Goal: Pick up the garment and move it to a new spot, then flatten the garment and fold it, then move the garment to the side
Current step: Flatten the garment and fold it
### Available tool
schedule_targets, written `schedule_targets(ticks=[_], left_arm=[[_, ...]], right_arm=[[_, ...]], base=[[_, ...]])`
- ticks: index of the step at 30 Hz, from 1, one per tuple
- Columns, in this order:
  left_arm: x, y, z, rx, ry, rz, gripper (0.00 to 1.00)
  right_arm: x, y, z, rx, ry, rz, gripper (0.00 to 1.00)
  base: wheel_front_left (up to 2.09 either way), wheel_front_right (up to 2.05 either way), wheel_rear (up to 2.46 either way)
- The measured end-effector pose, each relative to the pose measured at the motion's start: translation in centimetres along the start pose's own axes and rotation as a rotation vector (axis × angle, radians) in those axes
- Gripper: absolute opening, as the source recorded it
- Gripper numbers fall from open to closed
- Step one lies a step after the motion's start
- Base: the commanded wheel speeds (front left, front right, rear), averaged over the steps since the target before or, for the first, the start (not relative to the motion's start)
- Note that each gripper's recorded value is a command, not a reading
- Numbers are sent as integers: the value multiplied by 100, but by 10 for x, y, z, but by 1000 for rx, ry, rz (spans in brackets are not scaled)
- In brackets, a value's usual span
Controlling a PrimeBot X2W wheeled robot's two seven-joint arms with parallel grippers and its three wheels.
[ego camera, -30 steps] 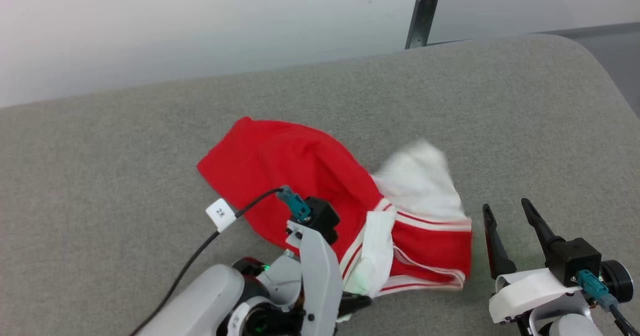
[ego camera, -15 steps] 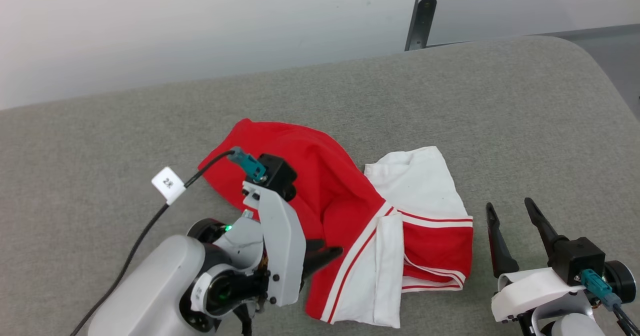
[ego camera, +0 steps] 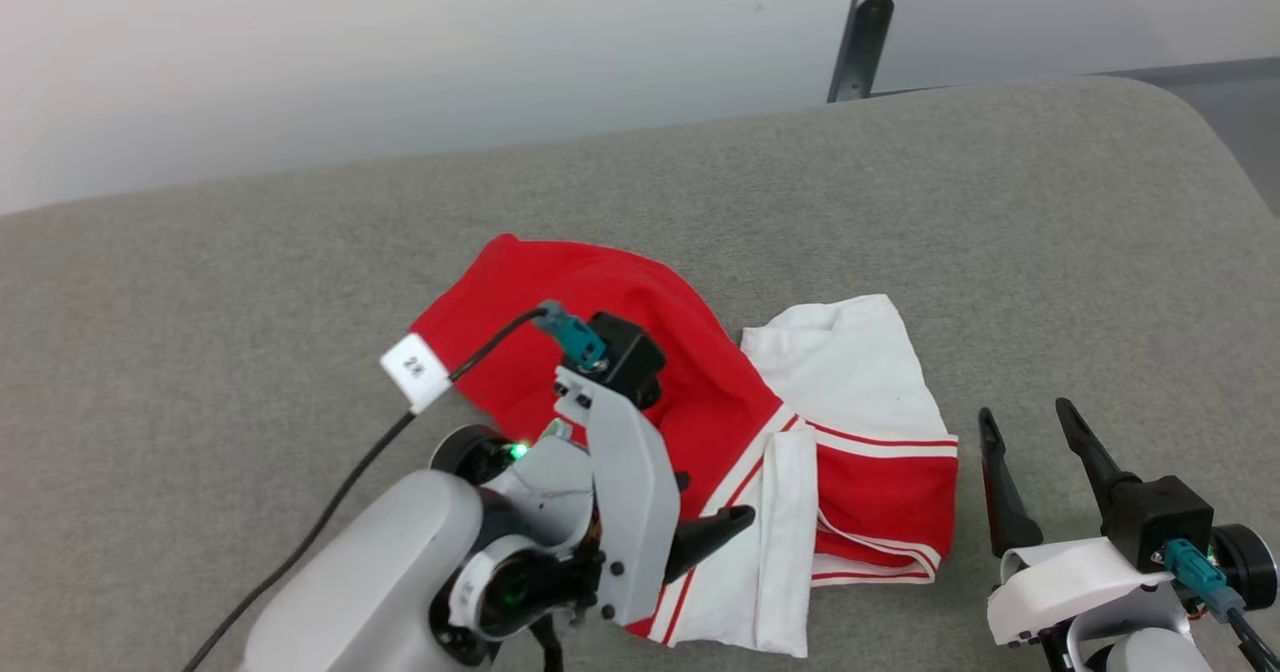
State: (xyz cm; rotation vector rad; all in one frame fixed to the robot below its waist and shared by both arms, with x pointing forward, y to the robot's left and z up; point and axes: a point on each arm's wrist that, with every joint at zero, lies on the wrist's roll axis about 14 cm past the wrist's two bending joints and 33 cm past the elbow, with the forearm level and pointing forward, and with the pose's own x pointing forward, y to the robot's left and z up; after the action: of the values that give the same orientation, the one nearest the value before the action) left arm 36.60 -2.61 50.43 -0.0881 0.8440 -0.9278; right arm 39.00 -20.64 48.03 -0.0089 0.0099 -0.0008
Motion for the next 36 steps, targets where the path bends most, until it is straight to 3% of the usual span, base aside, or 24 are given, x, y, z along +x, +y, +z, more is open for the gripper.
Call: schedule_targets(ticks=[25,30,36], left_arm=[[76,-7,18,77,151,-60,100],[87,17,13,116,186,-5,100],[96,17,7,136,210,-24,100]], right_arm=[[-37,-57,-12,-4,49,-180,100],[-40,-61,-17,9,66,-199,100],[-42,-65,-20,14,77,-213,100]], base=[[0,0,0],[0,0,0],[0,0,0]])
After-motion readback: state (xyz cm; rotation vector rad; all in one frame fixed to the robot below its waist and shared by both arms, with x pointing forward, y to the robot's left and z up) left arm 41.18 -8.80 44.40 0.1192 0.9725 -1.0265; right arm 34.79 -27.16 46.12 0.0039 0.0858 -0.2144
